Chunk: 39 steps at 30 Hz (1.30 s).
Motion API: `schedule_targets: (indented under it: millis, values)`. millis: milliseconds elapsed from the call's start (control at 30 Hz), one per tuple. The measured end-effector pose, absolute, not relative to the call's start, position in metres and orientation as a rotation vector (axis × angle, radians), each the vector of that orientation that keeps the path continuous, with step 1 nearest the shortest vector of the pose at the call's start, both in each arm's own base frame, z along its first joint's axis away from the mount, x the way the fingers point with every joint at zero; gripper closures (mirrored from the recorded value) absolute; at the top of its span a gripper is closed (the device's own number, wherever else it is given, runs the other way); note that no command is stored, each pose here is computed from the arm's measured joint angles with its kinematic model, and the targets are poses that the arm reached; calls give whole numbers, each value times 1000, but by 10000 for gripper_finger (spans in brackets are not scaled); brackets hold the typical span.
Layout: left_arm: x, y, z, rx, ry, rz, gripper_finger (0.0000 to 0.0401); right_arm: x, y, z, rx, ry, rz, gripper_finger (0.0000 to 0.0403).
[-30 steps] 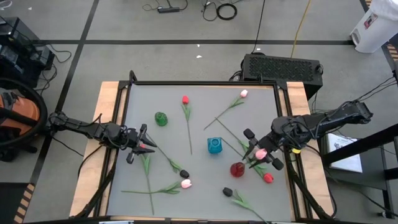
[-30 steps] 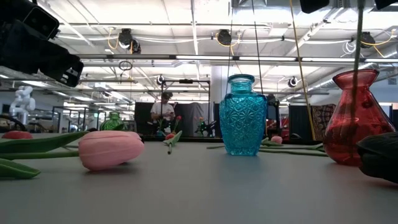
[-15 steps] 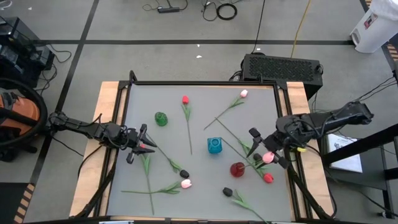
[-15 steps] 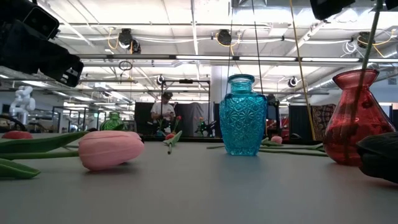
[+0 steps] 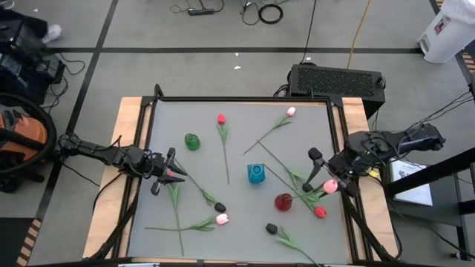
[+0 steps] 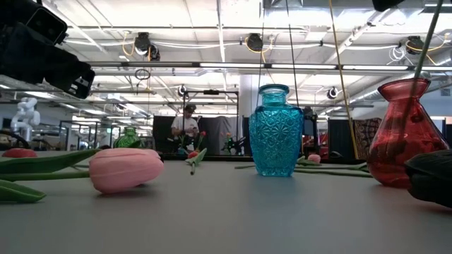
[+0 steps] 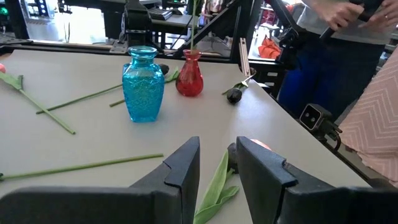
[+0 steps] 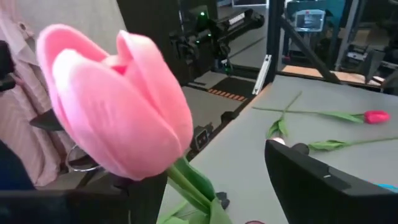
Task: Sort flowers into vase by color
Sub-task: Put the middle pink tulip into the red vase
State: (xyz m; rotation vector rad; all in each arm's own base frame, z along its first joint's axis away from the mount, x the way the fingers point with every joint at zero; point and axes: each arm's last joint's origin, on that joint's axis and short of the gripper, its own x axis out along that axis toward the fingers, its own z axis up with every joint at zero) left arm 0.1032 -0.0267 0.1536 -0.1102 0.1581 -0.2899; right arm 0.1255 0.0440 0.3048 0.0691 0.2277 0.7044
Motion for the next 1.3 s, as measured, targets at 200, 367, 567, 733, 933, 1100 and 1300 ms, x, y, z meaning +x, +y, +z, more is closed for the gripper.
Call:
schedule_targets:
  millis: [200, 367, 567, 733, 933, 1100, 1300]
  values:
    - [103, -27, 154, -110, 158, -290, 289, 123, 45, 301, 83, 275, 742, 147]
    - [103, -27, 154, -110, 158, -290, 289, 124, 46, 292, 95, 367, 771, 147]
    - [103, -27, 153, -110, 159, -290, 289, 130, 47, 284, 90, 444, 777, 147]
    - [103, -27, 154, -110, 158, -290, 289, 132, 48, 277, 78, 509, 777, 147]
    - [103, -27, 154, -110, 158, -290, 289, 134, 48, 273, 67, 544, 771, 147]
    - [103, -27, 154, -110, 158, -290, 289, 136, 48, 272, 67, 552, 770, 147]
    - [103, -27, 153, -110, 158, -290, 289, 135, 47, 273, 59, 566, 741, 147]
